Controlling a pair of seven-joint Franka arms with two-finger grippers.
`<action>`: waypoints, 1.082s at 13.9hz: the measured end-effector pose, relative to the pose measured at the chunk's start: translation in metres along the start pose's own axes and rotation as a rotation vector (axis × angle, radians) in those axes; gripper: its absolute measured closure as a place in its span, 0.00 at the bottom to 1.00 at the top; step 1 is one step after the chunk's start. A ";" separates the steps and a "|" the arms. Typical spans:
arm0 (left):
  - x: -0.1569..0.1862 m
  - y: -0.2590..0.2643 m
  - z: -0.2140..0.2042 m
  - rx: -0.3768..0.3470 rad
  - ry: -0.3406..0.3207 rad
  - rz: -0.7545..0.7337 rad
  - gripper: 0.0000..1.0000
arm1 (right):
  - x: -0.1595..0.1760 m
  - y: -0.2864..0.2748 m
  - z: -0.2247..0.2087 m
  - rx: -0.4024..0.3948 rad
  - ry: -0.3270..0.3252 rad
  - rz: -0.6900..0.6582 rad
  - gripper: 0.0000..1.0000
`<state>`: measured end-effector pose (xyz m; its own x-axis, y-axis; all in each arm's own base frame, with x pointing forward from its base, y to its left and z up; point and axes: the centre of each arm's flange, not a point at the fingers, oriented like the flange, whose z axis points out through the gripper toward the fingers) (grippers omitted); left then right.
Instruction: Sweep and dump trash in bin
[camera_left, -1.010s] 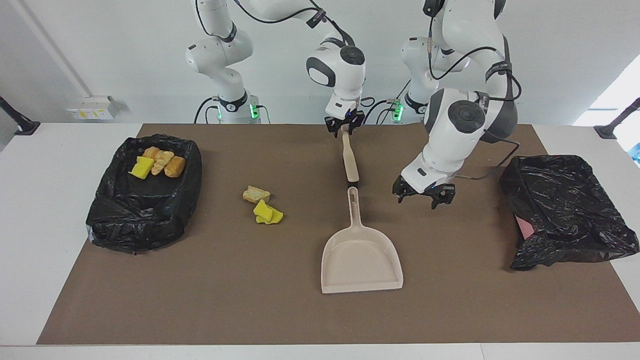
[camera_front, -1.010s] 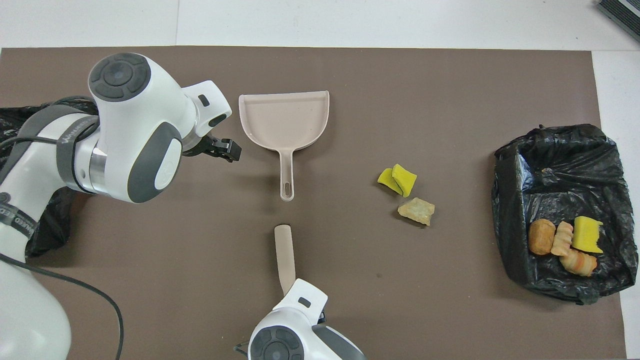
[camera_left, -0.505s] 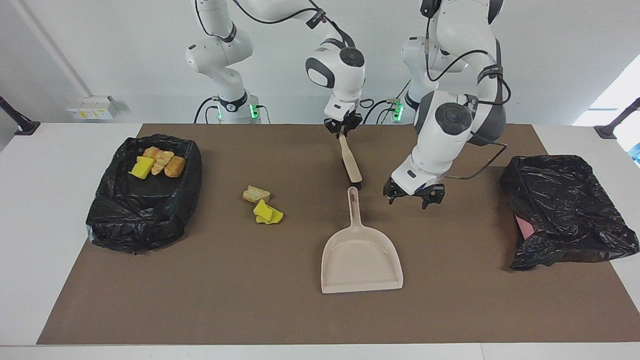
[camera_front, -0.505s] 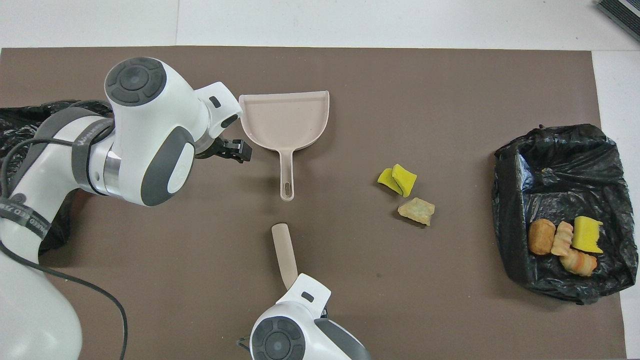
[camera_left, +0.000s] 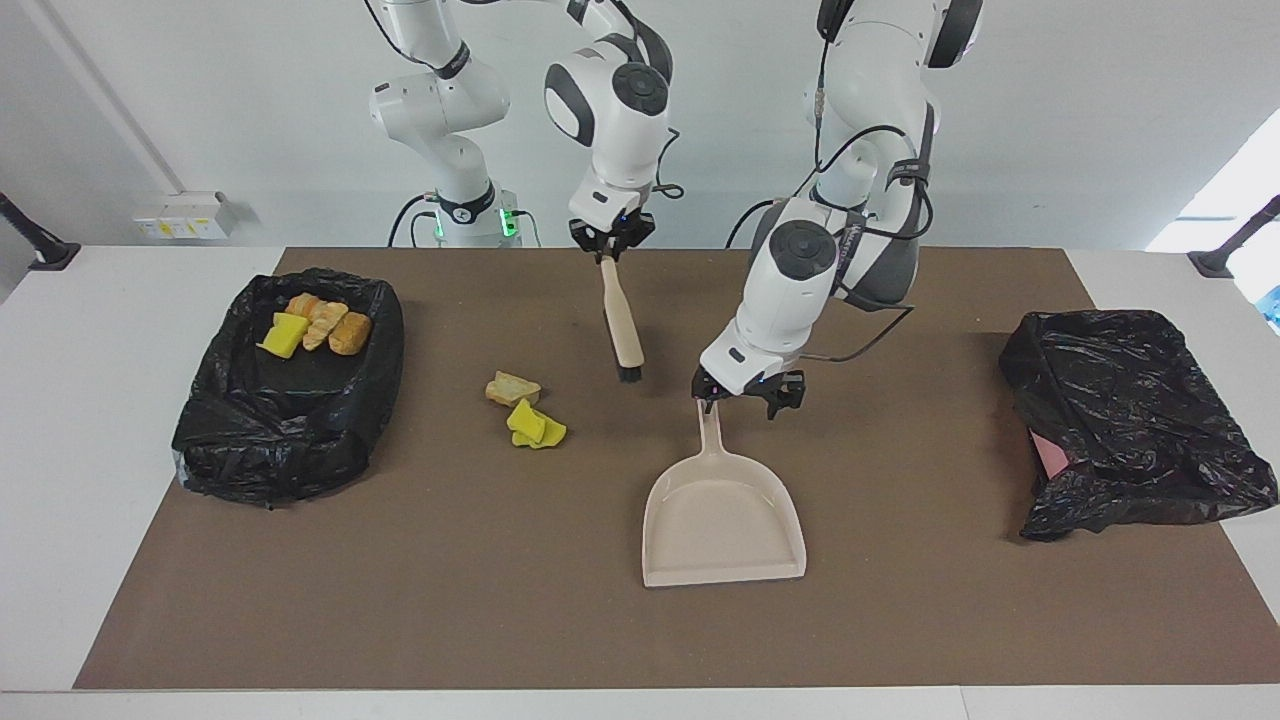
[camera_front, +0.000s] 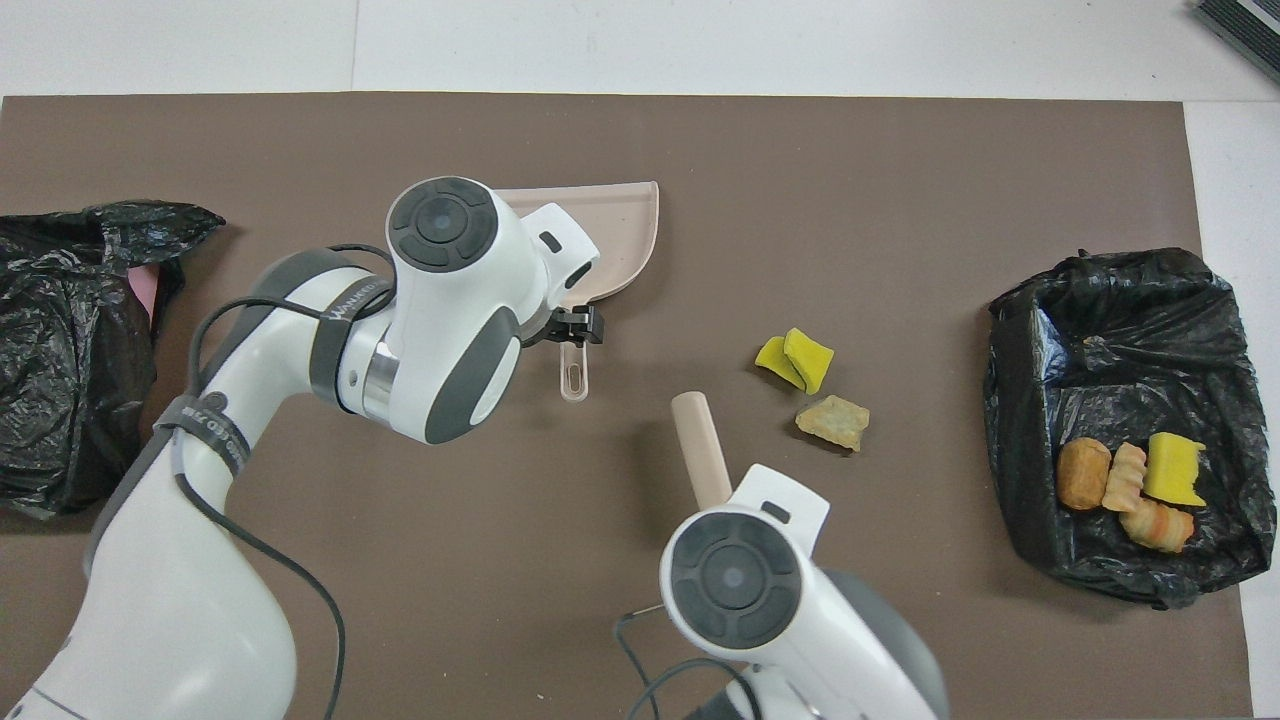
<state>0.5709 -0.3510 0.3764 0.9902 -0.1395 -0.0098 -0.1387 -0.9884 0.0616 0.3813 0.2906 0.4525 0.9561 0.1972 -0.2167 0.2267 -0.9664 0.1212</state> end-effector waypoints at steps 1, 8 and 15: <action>-0.001 0.009 0.010 -0.001 0.002 -0.008 0.00 | 0.004 0.034 -0.009 0.004 -0.004 0.009 0.74; 0.006 0.020 0.021 0.025 0.027 0.009 0.35 | 0.031 0.221 0.017 -0.005 -0.002 0.112 0.74; 0.020 -0.009 0.002 0.041 0.034 0.093 0.68 | 0.043 0.177 0.099 -0.006 -0.002 0.085 0.74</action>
<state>0.5916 -0.3451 0.3735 0.9730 -0.2292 0.0275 -0.2298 -0.9730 0.0198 0.4438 0.1119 0.3691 0.9717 0.1141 -0.2068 0.1457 -0.9787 0.1449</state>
